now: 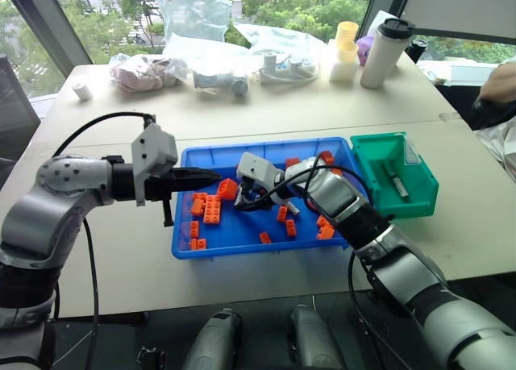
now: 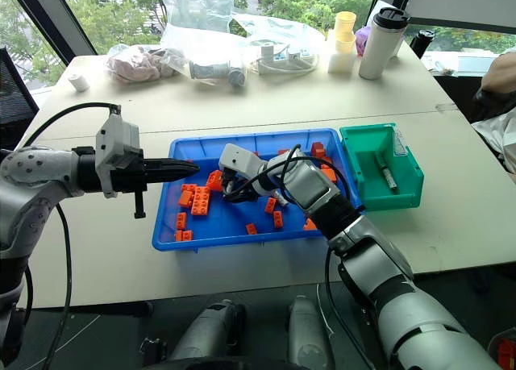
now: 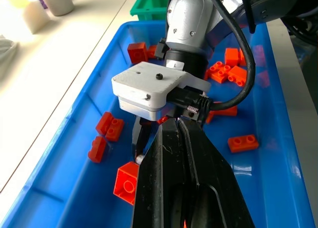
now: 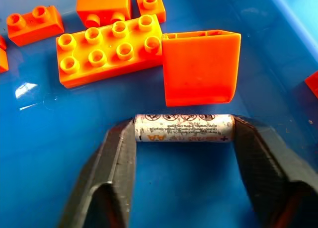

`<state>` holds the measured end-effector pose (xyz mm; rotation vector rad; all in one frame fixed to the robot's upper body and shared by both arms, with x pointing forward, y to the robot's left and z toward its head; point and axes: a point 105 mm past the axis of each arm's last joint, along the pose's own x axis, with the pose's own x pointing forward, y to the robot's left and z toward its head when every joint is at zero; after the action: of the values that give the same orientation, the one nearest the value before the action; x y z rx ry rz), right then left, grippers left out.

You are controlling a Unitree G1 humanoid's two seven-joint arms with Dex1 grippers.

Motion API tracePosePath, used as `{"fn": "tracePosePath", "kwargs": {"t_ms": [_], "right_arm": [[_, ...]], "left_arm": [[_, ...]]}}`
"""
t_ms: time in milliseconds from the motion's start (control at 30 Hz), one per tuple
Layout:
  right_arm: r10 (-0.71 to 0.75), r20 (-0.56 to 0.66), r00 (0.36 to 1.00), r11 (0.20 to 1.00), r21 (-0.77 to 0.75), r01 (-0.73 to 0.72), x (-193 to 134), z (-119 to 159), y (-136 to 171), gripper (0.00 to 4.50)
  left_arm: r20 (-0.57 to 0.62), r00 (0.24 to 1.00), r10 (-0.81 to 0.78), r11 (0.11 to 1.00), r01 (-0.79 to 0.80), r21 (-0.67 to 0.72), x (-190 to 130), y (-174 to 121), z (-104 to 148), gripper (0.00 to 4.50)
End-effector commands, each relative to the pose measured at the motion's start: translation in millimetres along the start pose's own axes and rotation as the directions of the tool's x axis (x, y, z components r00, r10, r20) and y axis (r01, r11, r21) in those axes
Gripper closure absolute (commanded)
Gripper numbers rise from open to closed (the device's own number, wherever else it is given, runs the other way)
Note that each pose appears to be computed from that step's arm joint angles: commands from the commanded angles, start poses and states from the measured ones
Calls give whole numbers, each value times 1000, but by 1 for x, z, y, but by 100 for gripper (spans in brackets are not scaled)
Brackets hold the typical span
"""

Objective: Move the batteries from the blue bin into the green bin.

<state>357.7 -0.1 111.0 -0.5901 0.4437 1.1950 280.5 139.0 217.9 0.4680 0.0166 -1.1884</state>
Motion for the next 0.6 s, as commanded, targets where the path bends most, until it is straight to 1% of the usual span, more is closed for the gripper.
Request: {"fn": "tracePosePath", "kwargs": {"t_ms": [33,100,167,233,333,433,500,600], "right_arm": [[-29,33,999,999,-38,30,-5,14,-1,231],[-78,66,995,996,-37,81,-21,23,-11,231],[-166,118,979,985,-29,170,-53,33,-26,231],[-244,130,961,968,-30,250,-84,32,-34,231],[-381,103,919,924,0,383,-139,15,-45,231],[-516,31,856,856,49,515,-188,-9,-54,231],[-578,-22,816,813,68,578,-213,-25,-57,231],[-630,-111,769,761,111,640,-243,-53,-55,231]], "left_arm": [[14,1000,12,999,-13,41,-4,0,10,450],[15,1000,10,999,-11,40,-4,0,11,450],[18,1000,9,999,-10,40,-3,0,11,450],[24,1000,7,999,-8,39,-3,-1,12,450],[26,1000,3,999,-4,32,-1,-2,9,450],[33,999,-7,1000,6,23,2,-3,7,450],[38,999,-14,1000,13,22,4,-3,7,450],[55,998,-34,999,33,22,10,-2,7,450]]}}
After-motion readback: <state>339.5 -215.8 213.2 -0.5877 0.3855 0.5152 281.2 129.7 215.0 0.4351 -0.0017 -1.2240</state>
